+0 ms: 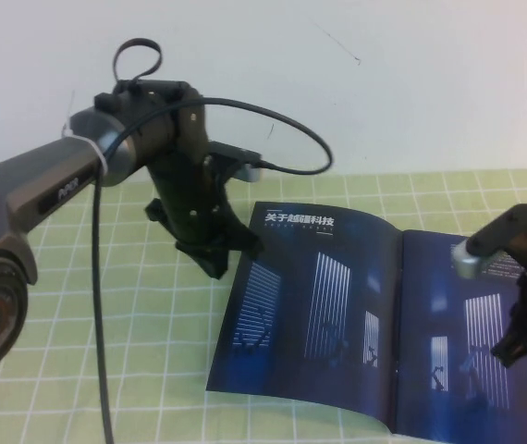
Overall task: Close book
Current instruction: 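Close the open booklet and leave it lying on the table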
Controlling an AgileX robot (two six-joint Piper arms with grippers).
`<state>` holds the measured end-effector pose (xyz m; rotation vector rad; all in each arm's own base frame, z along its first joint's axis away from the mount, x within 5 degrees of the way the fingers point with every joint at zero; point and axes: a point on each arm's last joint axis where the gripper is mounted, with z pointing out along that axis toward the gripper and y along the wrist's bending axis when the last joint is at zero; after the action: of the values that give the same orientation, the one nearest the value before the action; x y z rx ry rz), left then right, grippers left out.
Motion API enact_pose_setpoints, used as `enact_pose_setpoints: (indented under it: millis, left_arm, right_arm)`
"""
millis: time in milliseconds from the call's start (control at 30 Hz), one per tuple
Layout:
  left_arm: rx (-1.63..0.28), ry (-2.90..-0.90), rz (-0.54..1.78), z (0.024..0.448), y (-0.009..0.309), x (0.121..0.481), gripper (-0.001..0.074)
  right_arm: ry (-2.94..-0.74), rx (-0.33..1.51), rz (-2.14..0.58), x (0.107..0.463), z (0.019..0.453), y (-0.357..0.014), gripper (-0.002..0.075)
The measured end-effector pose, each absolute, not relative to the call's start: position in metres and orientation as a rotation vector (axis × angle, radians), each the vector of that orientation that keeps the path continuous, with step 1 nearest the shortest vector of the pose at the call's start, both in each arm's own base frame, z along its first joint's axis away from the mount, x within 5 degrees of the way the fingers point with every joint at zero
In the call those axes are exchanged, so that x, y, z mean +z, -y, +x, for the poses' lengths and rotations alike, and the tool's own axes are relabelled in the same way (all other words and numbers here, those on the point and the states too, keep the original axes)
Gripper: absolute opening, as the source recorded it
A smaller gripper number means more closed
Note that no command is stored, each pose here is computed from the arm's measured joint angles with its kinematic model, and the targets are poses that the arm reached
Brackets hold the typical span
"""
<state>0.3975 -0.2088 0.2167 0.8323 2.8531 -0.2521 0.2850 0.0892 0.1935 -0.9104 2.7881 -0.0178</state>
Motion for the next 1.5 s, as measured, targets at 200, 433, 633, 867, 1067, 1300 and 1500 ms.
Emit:
enact_pose_setpoints:
  millis: [200, 433, 633, 867, 1067, 1300, 1500]
  left_arm:
    - [-0.239, -2.892, 0.669, 0.414, 0.184, 0.208, -0.0004]
    - [-0.446, -2.936, 0.615, 0.416, 0.19, 0.189, -0.0004]
    - [-0.734, -2.938, 0.663, 0.411, 0.206, 0.18, -0.0004]
    - [-1.078, -2.814, 0.738, 0.404, 0.222, 0.195, -0.0004]
    - [-0.596, -2.819, 0.701, 0.41, 0.198, 0.217, -0.0004]
    - [-0.187, -2.897, 0.697, 0.418, 0.174, 0.203, -0.0004]
    - [-0.247, -2.986, 0.663, 0.42, 0.18, 0.17, -0.0004]
  right_arm:
    - [-2.881, -0.099, -0.854, 0.167, 0.284, -0.074, -0.0003]
    - [-2.917, -0.071, -0.826, 0.137, 0.272, -0.071, -0.0003]
    - [-2.889, -0.011, -0.744, 0.133, 0.275, -0.075, -0.0003]
    - [-2.852, 0.026, -0.683, 0.134, 0.279, -0.078, -0.0003]
    - [-2.85, 0.028, -0.68, 0.134, 0.279, -0.078, -0.0003]
    - [-2.854, 0.033, -0.674, 0.133, 0.279, -0.078, -0.0003]
    - [-2.857, 0.041, -0.662, 0.132, 0.279, -0.079, -0.0003]
